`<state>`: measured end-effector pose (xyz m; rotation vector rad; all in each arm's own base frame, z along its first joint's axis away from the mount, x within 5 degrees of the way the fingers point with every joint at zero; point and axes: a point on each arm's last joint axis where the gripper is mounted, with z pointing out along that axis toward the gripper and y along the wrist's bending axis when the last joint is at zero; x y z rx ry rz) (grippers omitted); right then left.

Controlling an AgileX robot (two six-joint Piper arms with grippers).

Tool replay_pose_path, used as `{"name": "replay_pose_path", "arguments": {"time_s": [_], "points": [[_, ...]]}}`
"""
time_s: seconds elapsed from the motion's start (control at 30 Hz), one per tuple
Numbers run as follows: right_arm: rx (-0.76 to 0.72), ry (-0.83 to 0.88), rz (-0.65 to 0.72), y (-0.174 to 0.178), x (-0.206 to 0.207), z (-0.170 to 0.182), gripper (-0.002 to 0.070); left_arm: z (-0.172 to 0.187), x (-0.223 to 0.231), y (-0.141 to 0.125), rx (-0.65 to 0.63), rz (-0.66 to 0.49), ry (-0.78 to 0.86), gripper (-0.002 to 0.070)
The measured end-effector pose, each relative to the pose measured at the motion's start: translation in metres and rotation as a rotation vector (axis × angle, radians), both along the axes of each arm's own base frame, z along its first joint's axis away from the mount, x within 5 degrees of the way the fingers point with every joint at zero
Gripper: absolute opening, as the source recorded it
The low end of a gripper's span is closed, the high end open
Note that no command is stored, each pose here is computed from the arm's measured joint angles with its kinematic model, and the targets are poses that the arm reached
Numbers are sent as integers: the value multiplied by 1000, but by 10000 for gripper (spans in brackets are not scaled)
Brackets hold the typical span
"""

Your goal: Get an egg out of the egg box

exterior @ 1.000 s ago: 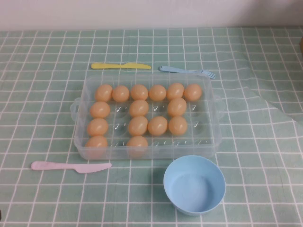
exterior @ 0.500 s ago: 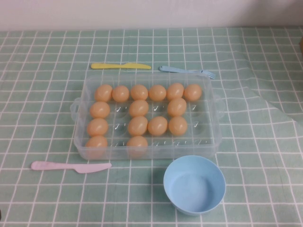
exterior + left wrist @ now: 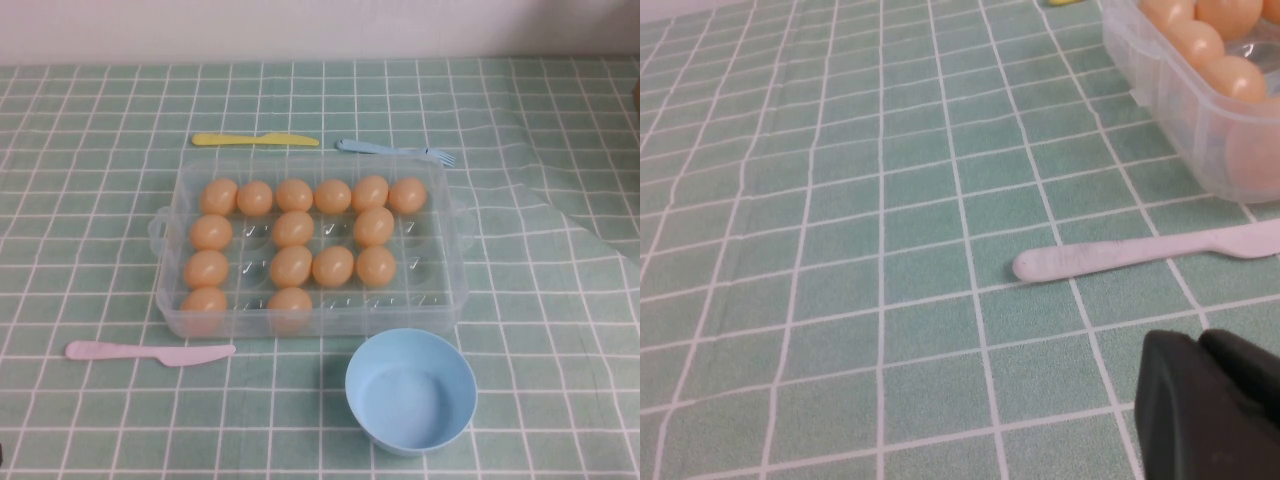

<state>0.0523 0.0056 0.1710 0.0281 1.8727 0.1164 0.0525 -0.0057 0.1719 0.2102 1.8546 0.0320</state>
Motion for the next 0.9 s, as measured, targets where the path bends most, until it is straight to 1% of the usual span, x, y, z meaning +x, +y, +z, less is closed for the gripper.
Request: {"name": "replay_pose_path", "arguments": {"time_s": [0.33, 0.43, 0.5, 0.63, 0.73, 0.8, 0.9], "points": [[0, 0, 0, 0, 0, 0, -17, 0, 0, 0, 0, 0, -1, -3], [0, 0, 0, 0, 0, 0, -17, 2, 0, -1, -41, 5, -16, -3], [0, 0, 0, 0, 0, 0, -17, 5, 1, -2, -138, 14, -44, -3], [0, 0, 0, 0, 0, 0, -17, 14, 3, -5, -445, 41, -105, -3], [0, 0, 0, 0, 0, 0, -17, 19, 3, -6, -628, 59, -137, -3], [0, 0, 0, 0, 0, 0, -17, 21, 3, -5, -691, 66, -148, -3], [0, 0, 0, 0, 0, 0, -17, 23, 3, -5, -717, 72, -166, -3]]}}
